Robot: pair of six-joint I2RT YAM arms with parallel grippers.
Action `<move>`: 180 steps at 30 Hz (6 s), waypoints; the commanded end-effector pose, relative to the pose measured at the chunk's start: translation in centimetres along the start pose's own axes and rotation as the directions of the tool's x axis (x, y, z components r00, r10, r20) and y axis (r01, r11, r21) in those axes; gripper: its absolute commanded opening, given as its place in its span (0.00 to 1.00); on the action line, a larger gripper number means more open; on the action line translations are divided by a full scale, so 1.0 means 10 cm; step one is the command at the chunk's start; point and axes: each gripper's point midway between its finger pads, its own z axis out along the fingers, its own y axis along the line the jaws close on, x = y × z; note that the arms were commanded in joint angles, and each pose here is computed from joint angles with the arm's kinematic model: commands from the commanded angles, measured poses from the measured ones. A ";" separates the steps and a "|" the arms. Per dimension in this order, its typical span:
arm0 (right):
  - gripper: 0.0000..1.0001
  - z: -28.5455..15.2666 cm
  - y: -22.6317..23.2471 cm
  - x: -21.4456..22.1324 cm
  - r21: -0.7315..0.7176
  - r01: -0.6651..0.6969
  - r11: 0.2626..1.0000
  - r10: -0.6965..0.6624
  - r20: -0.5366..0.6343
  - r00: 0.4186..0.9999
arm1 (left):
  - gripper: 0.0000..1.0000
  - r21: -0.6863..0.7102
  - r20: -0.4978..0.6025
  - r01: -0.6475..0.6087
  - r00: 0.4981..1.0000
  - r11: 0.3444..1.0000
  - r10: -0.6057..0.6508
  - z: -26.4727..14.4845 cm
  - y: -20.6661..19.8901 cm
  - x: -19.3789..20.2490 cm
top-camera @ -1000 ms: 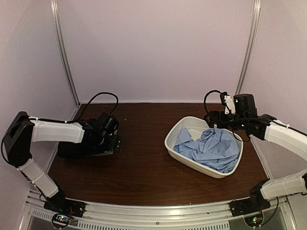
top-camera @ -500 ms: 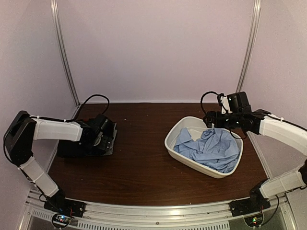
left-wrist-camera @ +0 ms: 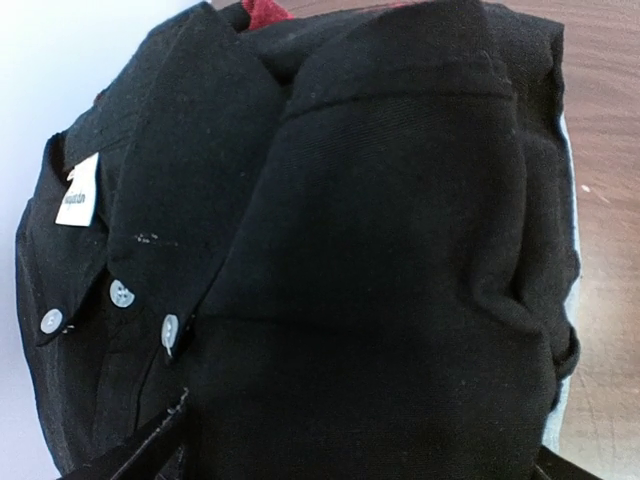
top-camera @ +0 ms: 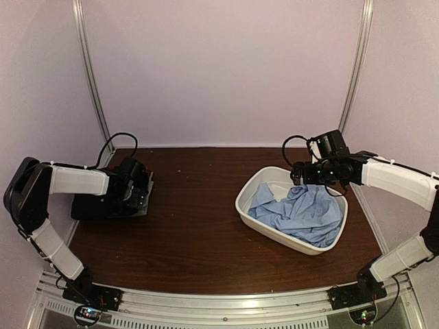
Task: Fold and stack the long sleeve shirts
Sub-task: Move the square-folded shirt to the corner of the board, then move the bin to the corner of the board, then pick up the crumpled shirt from the bin, then place the crumpled shirt at the center of the board, then flatten out the crumpled shirt at the center of the board.
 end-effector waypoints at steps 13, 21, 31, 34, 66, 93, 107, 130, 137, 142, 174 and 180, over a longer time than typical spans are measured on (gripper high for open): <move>1.00 0.11 -0.34 -0.03 0.216 0.096 0.972 -0.083 -0.071 0.994 | 0.98 0.437 0.292 0.052 0.936 0.898 -0.197 -0.88 -0.30 -0.66; 0.99 0.34 -0.75 0.05 0.321 0.164 0.933 -0.100 -0.209 0.973 | 0.98 0.589 0.334 0.009 0.908 0.808 -0.253 -1.28 -0.44 -0.79; 0.79 0.87 -1.10 0.21 0.323 0.205 0.924 -0.079 -0.364 0.928 | 0.98 0.586 0.306 -0.013 0.929 0.810 -0.206 -1.20 -0.54 -0.70; 0.61 0.96 -1.31 0.21 0.354 0.175 0.919 -0.033 -0.371 0.928 | 0.98 0.590 0.300 -0.014 0.932 0.807 -0.203 -1.19 -0.56 -0.69; 0.61 0.39 -3.04 -1.06 0.695 -0.124 0.708 0.167 0.005 0.986 | 0.98 0.573 0.263 -0.051 0.957 0.818 -0.125 -1.11 -0.76 -0.51; 0.65 1.03 -2.23 0.21 0.584 0.053 0.810 0.152 -0.296 0.943 | 0.98 0.562 0.261 -0.075 0.961 0.824 -0.090 -1.17 -0.83 -0.46; 0.18 0.65 -2.08 -0.67 0.484 -0.064 0.873 0.110 -0.069 0.991 | 0.98 0.556 0.258 -0.075 0.962 0.828 -0.086 -1.15 -0.84 -0.45; 0.00 -2.86 1.41 -2.47 -0.539 0.265 0.799 0.114 0.570 0.814 | 0.98 0.616 0.326 -0.030 0.920 0.787 -0.220 -1.57 -0.67 -0.75; 0.00 -2.28 1.76 -2.08 -0.630 0.194 0.752 0.138 0.438 0.888 | 0.98 0.636 0.360 -0.007 0.887 0.772 -0.289 -1.78 -0.50 -0.80; 0.19 -1.12 1.41 -1.51 -0.440 0.066 0.896 0.070 0.285 0.956 | 0.98 0.612 0.359 0.020 0.883 0.791 -0.301 -1.80 -0.35 -0.73; 0.95 -0.24 1.06 0.05 -0.268 0.135 0.954 -0.140 0.001 0.990 | 0.00 0.719 0.451 -0.123 0.831 0.684 -0.325 -2.67 -0.38 -1.57; 1.00 -0.58 1.33 -0.02 -0.435 0.191 0.880 -0.163 0.101 0.981 | 0.00 0.812 0.480 -0.223 0.781 0.539 -0.400 -3.50 -0.49 -2.53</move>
